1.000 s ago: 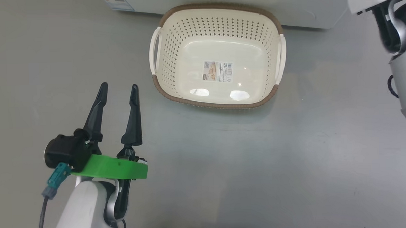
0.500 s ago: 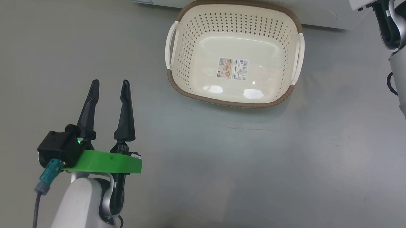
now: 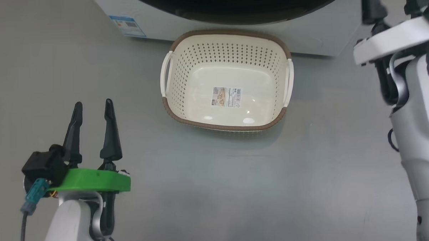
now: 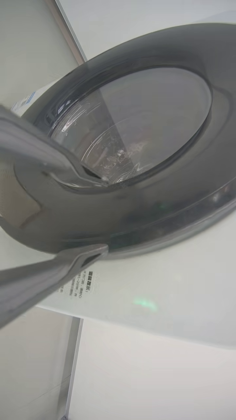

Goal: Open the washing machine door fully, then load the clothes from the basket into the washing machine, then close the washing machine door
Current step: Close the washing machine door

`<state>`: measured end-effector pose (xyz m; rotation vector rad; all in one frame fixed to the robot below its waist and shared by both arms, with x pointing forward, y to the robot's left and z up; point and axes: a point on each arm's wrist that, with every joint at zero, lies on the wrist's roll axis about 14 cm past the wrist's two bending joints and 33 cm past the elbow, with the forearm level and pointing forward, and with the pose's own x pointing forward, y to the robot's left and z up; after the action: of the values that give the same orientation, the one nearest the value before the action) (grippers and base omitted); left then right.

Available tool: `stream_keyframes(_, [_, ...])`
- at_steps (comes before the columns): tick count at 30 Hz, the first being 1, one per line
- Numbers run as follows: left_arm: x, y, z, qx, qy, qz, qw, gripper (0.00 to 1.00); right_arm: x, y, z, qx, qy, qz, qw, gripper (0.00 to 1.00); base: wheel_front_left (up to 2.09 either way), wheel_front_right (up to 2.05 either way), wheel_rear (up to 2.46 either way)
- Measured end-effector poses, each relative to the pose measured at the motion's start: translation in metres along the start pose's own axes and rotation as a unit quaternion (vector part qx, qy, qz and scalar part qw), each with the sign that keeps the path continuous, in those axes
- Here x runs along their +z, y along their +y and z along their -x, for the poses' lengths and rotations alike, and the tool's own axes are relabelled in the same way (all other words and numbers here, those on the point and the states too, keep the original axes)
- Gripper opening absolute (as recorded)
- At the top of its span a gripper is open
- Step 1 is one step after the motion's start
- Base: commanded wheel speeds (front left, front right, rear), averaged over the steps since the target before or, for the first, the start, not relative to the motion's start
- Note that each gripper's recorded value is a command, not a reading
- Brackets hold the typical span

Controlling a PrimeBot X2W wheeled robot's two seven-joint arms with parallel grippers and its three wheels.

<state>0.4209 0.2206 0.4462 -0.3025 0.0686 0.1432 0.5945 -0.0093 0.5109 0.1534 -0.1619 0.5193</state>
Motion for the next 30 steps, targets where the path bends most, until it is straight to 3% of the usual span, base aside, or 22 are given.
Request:
stream_keyframes(8, [0.004, 0.012, 0.02, 0.021, -0.003, 0.0, 1.0, 1.0, 0.018, -0.003, 0.053, -0.037, 0.003, -0.008, 0.999, 1.0, 0.0, 0.0, 0.0])
stream_keyframes(21, [0.0, 0.008, 0.059, 0.006, 0.007, -0.022, 1.0, 1.0, 0.033, -0.014, 0.159, -0.114, 0.033, 0.001, 0.993, 1.0, 0.0, 0.0, 0.0])
stream_keyframes(30, [-0.002, -0.015, 0.077, -0.034, 0.008, -0.033, 0.999, 1.0, 0.032, -0.02, 0.236, -0.176, 0.055, 0.002, 0.983, 1.0, 0.0, 0.0, 0.0])
